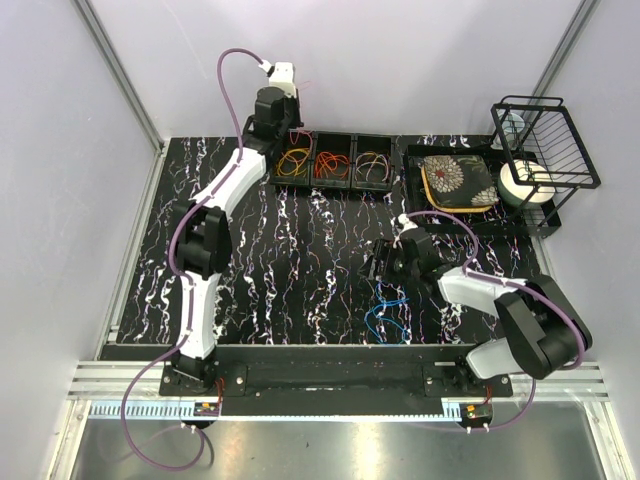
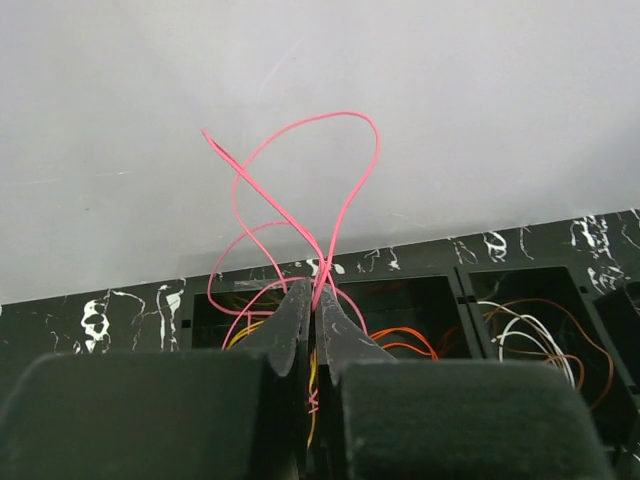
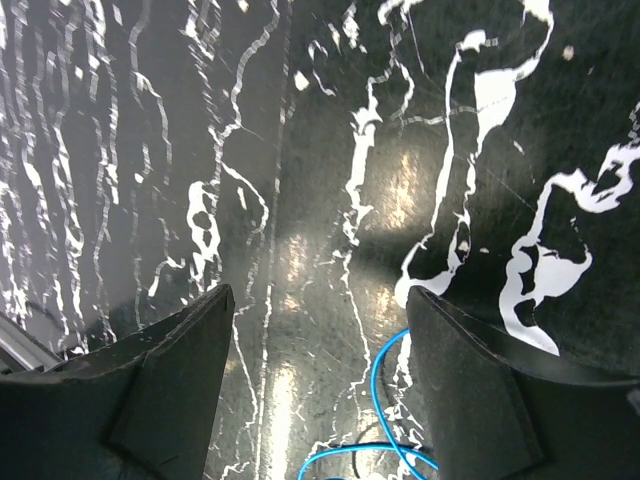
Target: Untangle the cables
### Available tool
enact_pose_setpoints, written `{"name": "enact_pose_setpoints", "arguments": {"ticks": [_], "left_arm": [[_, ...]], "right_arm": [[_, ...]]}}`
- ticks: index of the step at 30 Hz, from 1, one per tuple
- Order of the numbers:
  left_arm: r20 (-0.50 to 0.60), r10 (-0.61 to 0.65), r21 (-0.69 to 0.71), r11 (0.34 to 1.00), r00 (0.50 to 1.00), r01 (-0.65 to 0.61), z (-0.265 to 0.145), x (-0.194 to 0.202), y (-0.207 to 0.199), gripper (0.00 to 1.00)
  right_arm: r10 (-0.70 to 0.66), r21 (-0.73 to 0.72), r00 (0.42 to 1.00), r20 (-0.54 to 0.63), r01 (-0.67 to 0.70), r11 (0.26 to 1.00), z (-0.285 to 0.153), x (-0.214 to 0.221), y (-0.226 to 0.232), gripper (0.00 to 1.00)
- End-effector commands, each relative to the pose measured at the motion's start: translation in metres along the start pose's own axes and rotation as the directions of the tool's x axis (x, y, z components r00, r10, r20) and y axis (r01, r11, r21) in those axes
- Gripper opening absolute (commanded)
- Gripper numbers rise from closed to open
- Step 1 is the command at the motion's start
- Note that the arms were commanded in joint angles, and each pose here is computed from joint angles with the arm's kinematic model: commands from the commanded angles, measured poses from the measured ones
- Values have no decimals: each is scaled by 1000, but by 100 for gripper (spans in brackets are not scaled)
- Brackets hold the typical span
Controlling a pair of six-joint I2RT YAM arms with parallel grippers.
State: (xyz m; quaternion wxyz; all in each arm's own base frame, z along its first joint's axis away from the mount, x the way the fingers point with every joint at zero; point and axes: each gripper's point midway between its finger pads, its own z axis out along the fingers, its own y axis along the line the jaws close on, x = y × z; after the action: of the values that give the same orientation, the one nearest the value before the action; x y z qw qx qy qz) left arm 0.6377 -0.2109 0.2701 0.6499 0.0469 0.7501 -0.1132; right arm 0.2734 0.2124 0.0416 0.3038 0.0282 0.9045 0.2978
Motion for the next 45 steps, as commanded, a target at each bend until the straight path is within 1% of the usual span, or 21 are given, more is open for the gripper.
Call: {"name": "enact_pose_setpoints", "arguments": {"ticks": [1, 8, 11, 14, 21, 25, 32, 34, 39, 41, 45], "left_arm": [[91, -13, -25, 1000, 996, 15, 6, -19, 12, 0], [42, -18, -26, 999, 999, 19, 9, 7, 17, 0], [18, -34, -26, 999, 999, 35, 9, 21, 18, 0], [-19, -54, -15, 998, 998, 54, 8, 43, 16, 0], [-76, -75, -27, 997, 994, 73, 5, 74, 19, 0], [-124, -82, -38, 996, 989, 78, 3, 95, 22, 0], [-200, -132, -57, 991, 971, 123, 3, 123, 33, 0], [-219, -132, -80, 990, 967, 117, 1, 131, 38, 0], [-241, -144, -124, 985, 960, 117, 1, 142, 58, 0], [-240, -148, -132, 984, 959, 119, 2, 140, 64, 0], [-232, -139, -121, 986, 963, 113, 5, 134, 64, 0]], "right_arm": [[-32, -46, 999, 30, 33, 998, 6, -13, 13, 76], [-30, -44, 999, 18, 31, 999, 9, -11, 13, 76], [-30, -43, 999, 17, 31, 999, 9, -11, 12, 76], [-30, -44, 999, 15, 30, 999, 10, -11, 13, 75], [-32, -41, 999, 9, 32, 999, 11, -10, 12, 75], [-30, -43, 1000, 8, 31, 999, 11, -10, 12, 75], [-29, -42, 1000, 7, 29, 999, 12, -11, 12, 75], [-30, -41, 1000, 6, 30, 999, 12, -10, 12, 75], [-32, -43, 999, 6, 32, 999, 12, -11, 13, 75], [-30, -41, 1000, 6, 31, 999, 12, -11, 12, 75], [-32, -42, 999, 2, 32, 999, 13, -10, 12, 75]]}}
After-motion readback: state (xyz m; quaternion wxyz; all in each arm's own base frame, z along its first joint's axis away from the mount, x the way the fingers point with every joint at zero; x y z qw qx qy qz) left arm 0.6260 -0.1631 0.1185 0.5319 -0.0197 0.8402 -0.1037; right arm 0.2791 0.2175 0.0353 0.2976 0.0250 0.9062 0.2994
